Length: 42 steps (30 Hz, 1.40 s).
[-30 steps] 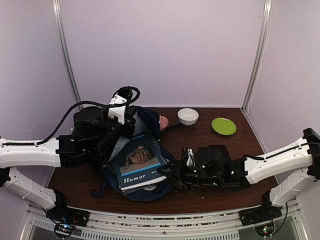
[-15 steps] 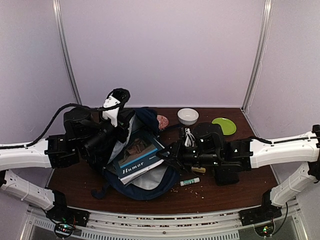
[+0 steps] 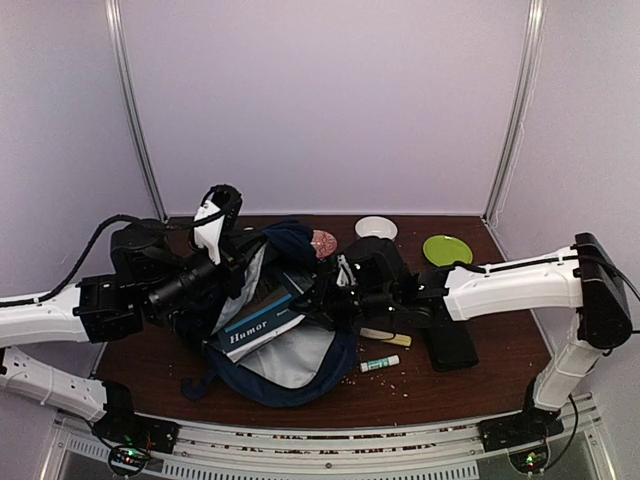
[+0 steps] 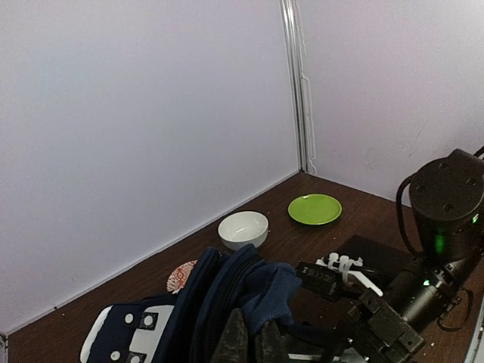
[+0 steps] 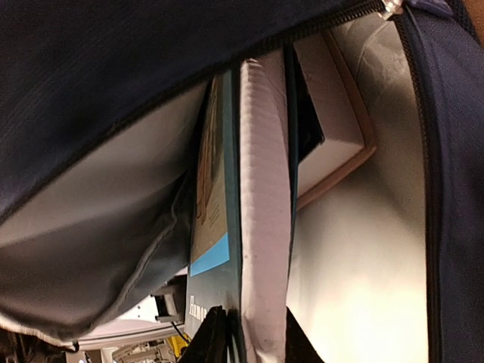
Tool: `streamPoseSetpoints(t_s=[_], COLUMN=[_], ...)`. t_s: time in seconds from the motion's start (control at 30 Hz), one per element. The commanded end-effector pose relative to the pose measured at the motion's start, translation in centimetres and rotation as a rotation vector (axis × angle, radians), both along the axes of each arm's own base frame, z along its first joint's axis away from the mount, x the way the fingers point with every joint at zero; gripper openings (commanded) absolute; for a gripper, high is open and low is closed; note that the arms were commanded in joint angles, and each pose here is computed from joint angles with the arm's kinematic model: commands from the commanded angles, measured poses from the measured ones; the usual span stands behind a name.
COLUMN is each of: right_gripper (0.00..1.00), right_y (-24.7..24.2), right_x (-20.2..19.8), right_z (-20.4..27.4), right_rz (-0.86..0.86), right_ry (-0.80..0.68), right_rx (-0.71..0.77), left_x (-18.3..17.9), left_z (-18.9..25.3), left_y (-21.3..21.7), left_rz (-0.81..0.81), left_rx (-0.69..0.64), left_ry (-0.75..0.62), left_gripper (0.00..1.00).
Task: Pack the student bag
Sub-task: Place the book in the student bag.
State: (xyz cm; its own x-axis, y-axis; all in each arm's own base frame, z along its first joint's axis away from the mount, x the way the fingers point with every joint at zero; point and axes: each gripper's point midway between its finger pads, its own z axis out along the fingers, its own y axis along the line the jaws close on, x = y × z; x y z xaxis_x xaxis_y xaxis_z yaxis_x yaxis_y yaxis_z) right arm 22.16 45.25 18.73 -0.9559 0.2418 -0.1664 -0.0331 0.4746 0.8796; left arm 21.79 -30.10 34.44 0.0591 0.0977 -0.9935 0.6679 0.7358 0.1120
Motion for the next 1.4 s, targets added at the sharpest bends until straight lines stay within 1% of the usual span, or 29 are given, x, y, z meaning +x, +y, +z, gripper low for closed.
streamPoseSetpoints(t_s=[0.0,0.23,0.33,0.43,0.53,0.63,0.73,0.83,1.07,1.17,1.23,1.37], right_gripper=[0.2,0.19,0.2,0.24,0.34,0.44,0.5,0.52,0.57,0.57,0.58,0.61], right_y=[2.0,4.3,5.3,6.0,6.8,6.7,6.0,5.3,4.2,3.4,3.0,1.3], right_x=[3.0,6.2,7.5,8.2,7.4,6.1,4.8,3.2,-0.1,-0.5,-0.6,0.0], right_z=[1.5,0.0,0.3,0.3,1.0,2.5,3.5,3.6,1.8,0.6,0.5,0.6], right_rz=[-0.086,-0.125,-0.125,-0.104,-0.032,0.012,0.034,0.057,0.08,0.057,0.038,-0.012], right_ry=[-0.025,-0.021,-0.033,-0.049,-0.065,-0.088,-0.098,-0.096,-0.078,-0.065,-0.053,-0.084], right_rx=[0.106,0.105,0.115,0.118,0.142,0.172,0.18,0.162,0.097,0.069,0.083,0.07], left_x=[-1.6,-2.5,-2.7,-2.9,-2.3,-1.5,-0.7,-0.1,0.8,1.0,1.2,1.1], left_z=[5.7,5.4,5.2,4.7,4.3,4.1,4.3,4.5,4.8,4.9,4.9,5.2], left_y=[0.6,0.8,0.9,1.1,2.0,2.9,3.5,3.6,2.4,1.9,1.5,1.0], left_rz=[-0.057,-0.091,-0.073,-0.075,-0.024,0.05,0.116,0.159,0.187,0.186,0.187,0.166], left_rx=[-0.227,-0.245,-0.213,-0.214,-0.206,-0.192,-0.183,-0.169,-0.131,-0.125,-0.112,-0.101], left_ry=[-0.05,-0.015,-0.017,-0.003,0.0,-0.014,-0.028,-0.032,-0.039,-0.039,-0.038,-0.037], left_gripper=[0.0,0.0,0.0,0.0,0.0,0.0,0.0,0.0,0.0,0.0,0.0,0.0])
